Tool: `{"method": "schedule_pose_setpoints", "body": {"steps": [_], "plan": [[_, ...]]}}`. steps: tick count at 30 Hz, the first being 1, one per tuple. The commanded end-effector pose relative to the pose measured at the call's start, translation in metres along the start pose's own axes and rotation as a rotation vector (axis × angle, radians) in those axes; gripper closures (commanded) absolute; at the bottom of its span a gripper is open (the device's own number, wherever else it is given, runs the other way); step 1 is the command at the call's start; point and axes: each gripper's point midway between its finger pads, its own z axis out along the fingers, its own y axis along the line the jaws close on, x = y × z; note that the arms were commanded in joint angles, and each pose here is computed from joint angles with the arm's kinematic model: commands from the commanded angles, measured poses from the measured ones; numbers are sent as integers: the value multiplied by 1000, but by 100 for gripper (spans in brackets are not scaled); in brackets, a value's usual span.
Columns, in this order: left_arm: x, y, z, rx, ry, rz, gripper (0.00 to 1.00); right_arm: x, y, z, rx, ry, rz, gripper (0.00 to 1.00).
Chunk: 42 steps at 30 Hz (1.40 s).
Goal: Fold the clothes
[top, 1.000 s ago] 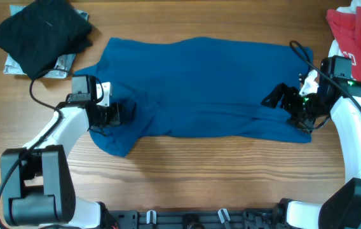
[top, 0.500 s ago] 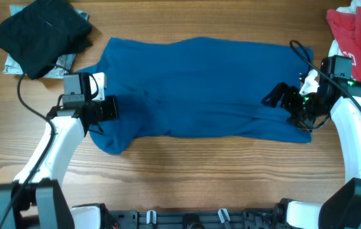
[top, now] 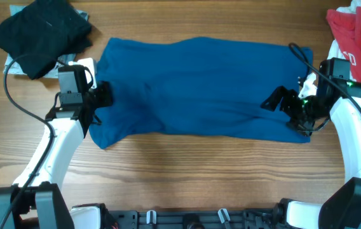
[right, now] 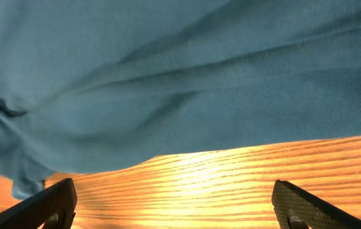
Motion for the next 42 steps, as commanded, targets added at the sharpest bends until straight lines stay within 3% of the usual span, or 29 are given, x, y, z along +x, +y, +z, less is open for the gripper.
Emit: {"method": "schedule_pose_setpoints", "body": {"steps": [1,2,3,5,6,7,8,9,17,23,26,31,35,37,42], "plan": [[4,6,-1,-30,15,-27,0,6,0,2,-6,20,-25,2],[7,6,-5,-32,29,-56,1,6,0,2,-6,20,-42,2],[14,1,-13,-9,59,-83,5,6,-3,2,11,17,-42,9],[41,-20,-29,112,176,-98,34,3,-8,2,41,5,-39,45],[56,-24,-31,125,242,-98,58,2,-9,2,52,-1,-40,57],[71,-26,-32,122,303,-96,80,2,-11,2,58,-2,-32,75],[87,-32,-33,131,371,-90,92,2,-15,4,75,-5,1,88],[96,-38,-34,151,410,-85,96,2,-20,7,94,-10,28,96],[145,-40,-1,83,614,-199,96,8,-63,62,184,-37,170,96],[153,13,11,-164,612,-244,96,1,-94,111,276,29,297,96],[151,54,7,-302,589,-332,96,-3,-103,109,289,17,337,96],[159,91,-6,-369,614,-481,96,-21,-111,91,288,-11,355,96],[161,92,-8,-369,627,-490,96,-29,-112,78,333,-21,341,96],[157,90,-11,-359,612,-492,96,-25,-126,70,416,-34,420,96],[108,76,-37,-269,456,-502,96,-40,-130,33,456,-80,459,96]]}}
